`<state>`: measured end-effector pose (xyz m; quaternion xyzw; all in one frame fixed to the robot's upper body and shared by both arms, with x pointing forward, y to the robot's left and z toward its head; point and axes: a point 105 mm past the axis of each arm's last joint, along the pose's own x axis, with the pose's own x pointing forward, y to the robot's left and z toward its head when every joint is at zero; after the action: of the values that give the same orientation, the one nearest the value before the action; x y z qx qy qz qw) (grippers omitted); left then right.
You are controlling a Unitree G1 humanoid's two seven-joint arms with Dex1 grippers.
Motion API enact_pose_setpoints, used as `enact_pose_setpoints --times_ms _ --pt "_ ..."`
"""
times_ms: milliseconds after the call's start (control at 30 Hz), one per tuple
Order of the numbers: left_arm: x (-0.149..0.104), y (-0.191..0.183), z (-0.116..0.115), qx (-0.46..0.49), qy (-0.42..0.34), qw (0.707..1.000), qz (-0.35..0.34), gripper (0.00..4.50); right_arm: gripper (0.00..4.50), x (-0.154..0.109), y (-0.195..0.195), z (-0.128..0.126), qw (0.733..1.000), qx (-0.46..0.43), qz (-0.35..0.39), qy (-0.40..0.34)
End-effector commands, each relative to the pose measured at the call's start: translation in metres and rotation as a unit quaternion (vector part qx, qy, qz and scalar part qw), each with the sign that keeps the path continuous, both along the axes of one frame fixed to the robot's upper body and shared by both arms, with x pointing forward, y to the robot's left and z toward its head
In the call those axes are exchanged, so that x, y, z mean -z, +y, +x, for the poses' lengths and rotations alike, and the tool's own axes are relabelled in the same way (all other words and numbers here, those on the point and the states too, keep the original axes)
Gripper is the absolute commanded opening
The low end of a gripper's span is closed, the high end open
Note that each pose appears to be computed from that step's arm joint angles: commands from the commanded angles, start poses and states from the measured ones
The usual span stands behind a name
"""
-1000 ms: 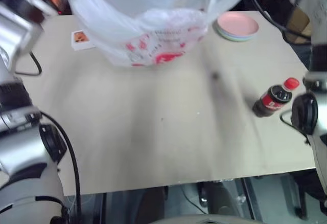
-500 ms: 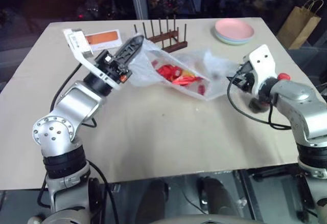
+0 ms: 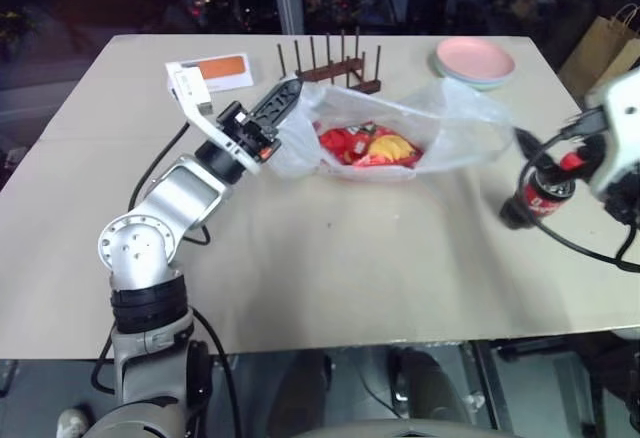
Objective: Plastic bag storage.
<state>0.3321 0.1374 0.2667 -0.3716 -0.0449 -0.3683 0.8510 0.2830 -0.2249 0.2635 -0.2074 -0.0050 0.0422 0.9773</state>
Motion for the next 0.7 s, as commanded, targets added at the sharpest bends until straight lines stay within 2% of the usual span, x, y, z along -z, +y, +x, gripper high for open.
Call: enact_pose_setpoints --times_ms 33,233,500,633,700 --pt "-0.012 -0.004 -0.001 0.004 -0.029 1.0 0.001 0.0 4.48 0.009 -0.014 -0.002 0.998 0.059 0.024 -0.011" --pt "-0.012 -0.007 -0.001 0.003 -0.033 0.999 0.002 0.0 4.48 0.054 -0.018 0.007 0.989 0.081 0.12 0.026" --pt "-0.014 -0.009 -0.006 0.001 -0.038 0.999 0.0 0.0 4.48 0.103 -0.039 0.025 0.981 0.122 0.145 0.052" --pt "-0.015 -0.008 -0.007 0.001 -0.04 0.999 0.003 0.0 3.36 0.108 -0.039 0.038 0.984 0.113 0.134 0.037" --pt "-0.016 -0.006 -0.007 -0.001 -0.04 0.999 0.005 0.0 3.19 0.105 -0.041 0.041 0.985 0.111 0.129 0.025"
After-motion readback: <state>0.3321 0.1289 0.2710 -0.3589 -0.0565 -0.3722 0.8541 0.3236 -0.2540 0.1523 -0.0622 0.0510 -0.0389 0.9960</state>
